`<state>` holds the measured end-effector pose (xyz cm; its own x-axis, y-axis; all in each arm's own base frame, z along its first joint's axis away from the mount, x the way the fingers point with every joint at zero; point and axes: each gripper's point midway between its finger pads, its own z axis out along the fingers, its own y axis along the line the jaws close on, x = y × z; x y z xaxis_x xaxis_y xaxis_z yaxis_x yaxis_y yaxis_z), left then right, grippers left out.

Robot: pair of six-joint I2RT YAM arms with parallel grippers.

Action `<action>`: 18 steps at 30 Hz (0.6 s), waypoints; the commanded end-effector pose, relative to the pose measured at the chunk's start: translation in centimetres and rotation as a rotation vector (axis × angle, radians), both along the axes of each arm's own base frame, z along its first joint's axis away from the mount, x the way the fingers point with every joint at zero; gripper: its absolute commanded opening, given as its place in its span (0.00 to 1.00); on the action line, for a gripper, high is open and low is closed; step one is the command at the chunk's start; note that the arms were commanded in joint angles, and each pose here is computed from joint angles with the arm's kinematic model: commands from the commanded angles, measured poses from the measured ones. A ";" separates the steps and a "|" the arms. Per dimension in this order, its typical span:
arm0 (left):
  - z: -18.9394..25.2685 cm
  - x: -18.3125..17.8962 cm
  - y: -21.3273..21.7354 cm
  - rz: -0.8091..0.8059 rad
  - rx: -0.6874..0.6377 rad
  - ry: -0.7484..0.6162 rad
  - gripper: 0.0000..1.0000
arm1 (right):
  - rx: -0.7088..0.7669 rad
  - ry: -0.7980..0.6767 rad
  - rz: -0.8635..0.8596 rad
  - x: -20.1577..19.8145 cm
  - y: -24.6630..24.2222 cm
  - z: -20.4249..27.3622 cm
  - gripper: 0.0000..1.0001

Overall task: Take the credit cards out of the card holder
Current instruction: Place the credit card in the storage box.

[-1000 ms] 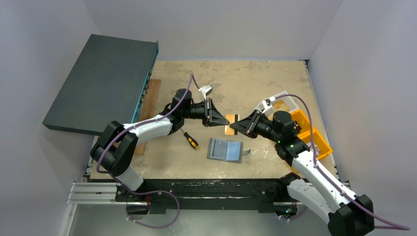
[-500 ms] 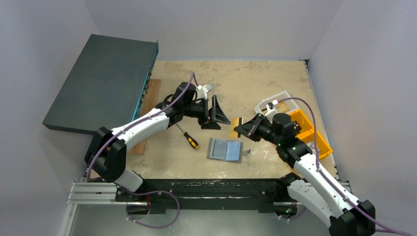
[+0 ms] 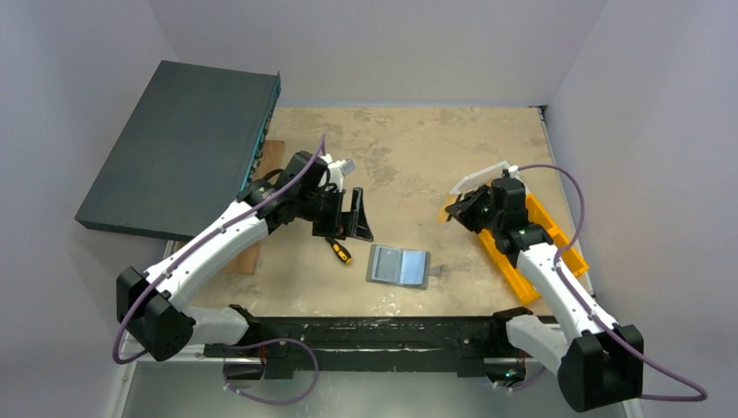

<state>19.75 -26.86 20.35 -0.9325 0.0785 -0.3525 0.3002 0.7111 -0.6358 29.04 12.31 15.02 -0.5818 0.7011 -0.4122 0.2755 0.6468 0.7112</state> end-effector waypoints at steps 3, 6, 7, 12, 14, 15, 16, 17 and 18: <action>-0.1 -1.5 3.1 -0.060 0.109 -0.109 0.87 | -0.122 -0.022 -0.165 4.6 -5.0 1.3 0.00; -0.5 -1.8 3.4 -0.081 0.117 -0.115 0.87 | -0.142 -0.022 -0.239 6.7 -7.5 1.3 0.00; -0.5 -1.9 3.4 -0.086 0.119 -0.117 0.88 | -0.142 -0.024 -0.258 7.4 -8.2 1.2 0.00; -0.6 -2.1 3.1 -0.100 0.094 -0.120 0.88 | -0.146 -0.017 -0.352 10.2 -11.7 0.6 0.00; -0.6 -2.0 3.1 -0.098 0.089 -0.126 0.87 | -0.152 0.000 -0.375 11.0 -12.7 0.0 0.00; -0.5 -2.0 3.1 -0.095 0.088 -0.133 0.88 | -0.153 0.010 -0.383 11.4 -13.1 -0.3 0.00; -0.5 -1.9 3.1 -0.094 0.088 -0.138 0.88 | -0.152 0.020 -0.389 11.7 -13.4 -0.7 0.00; -0.5 -1.9 3.2 -0.093 0.087 -0.141 0.88 | -0.151 0.029 -0.394 12.1 -13.6 -1.1 0.00; -0.4 -1.9 3.2 -0.090 0.086 -0.146 0.88 | -0.149 0.035 -0.394 12.4 -13.8 -1.5 0.00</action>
